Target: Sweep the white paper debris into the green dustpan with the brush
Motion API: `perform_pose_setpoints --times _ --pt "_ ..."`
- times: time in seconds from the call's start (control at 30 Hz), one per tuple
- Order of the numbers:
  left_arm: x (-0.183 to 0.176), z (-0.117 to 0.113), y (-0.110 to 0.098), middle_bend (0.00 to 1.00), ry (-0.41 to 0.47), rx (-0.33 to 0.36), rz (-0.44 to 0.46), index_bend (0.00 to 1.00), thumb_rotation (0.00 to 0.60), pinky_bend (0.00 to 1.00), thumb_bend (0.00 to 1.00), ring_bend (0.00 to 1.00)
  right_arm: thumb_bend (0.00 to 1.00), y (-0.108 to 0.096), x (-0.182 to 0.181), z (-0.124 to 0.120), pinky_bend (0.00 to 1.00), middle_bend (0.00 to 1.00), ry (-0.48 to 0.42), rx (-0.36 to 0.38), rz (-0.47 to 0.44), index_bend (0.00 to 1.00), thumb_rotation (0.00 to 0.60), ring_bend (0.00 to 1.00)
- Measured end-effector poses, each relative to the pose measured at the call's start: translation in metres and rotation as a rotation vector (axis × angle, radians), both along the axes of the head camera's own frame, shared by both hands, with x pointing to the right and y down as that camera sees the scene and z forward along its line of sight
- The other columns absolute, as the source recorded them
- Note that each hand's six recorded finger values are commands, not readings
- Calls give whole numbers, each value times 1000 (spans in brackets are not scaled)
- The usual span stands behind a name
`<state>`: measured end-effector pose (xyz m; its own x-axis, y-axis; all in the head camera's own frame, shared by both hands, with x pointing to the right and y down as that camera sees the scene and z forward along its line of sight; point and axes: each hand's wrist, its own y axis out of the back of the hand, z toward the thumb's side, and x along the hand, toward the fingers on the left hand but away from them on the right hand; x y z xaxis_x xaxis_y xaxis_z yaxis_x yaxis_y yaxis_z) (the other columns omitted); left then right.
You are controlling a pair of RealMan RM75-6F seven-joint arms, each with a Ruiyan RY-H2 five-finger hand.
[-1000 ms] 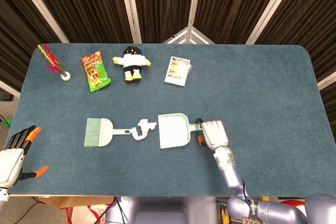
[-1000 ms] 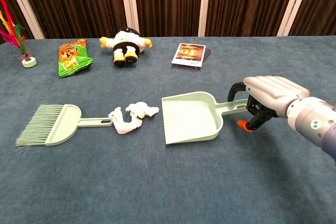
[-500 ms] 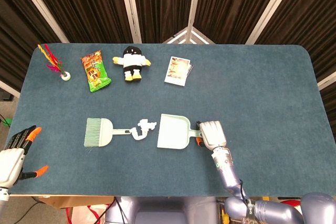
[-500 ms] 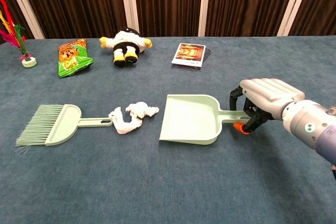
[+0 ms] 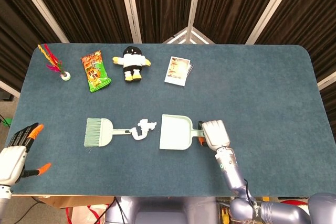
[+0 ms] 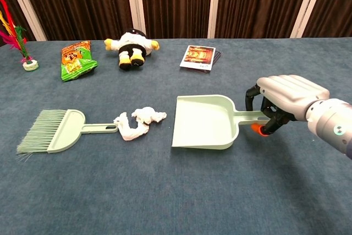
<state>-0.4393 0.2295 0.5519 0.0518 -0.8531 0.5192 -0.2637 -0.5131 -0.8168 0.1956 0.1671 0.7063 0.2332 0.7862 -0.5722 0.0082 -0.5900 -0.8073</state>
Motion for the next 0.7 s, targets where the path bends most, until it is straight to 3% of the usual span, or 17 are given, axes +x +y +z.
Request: perform_pose_setpoints --times 0.1,0.23,0.5,0.7 --pt "7 -1 -12 22 -20 32 29 53 600 254 30 80 485 2 1 -1 897 929 9 5 -16 871 600 978" --pt "32 4 -39 139 -26 64 74 110 600 377 62 216 485 4 4 -2 897 928 37 25 -53 871 600 978" --pt "76 40 -71 393 17 -56 15 205 600 572 100 446 484 5 8 0 897 929 97 90 -116 872 600 978" --pt "123 63 -91 686 26 -114 32 329 600 803 254 712 484 4 8 3 897 928 99 97 -117 873 600 978"
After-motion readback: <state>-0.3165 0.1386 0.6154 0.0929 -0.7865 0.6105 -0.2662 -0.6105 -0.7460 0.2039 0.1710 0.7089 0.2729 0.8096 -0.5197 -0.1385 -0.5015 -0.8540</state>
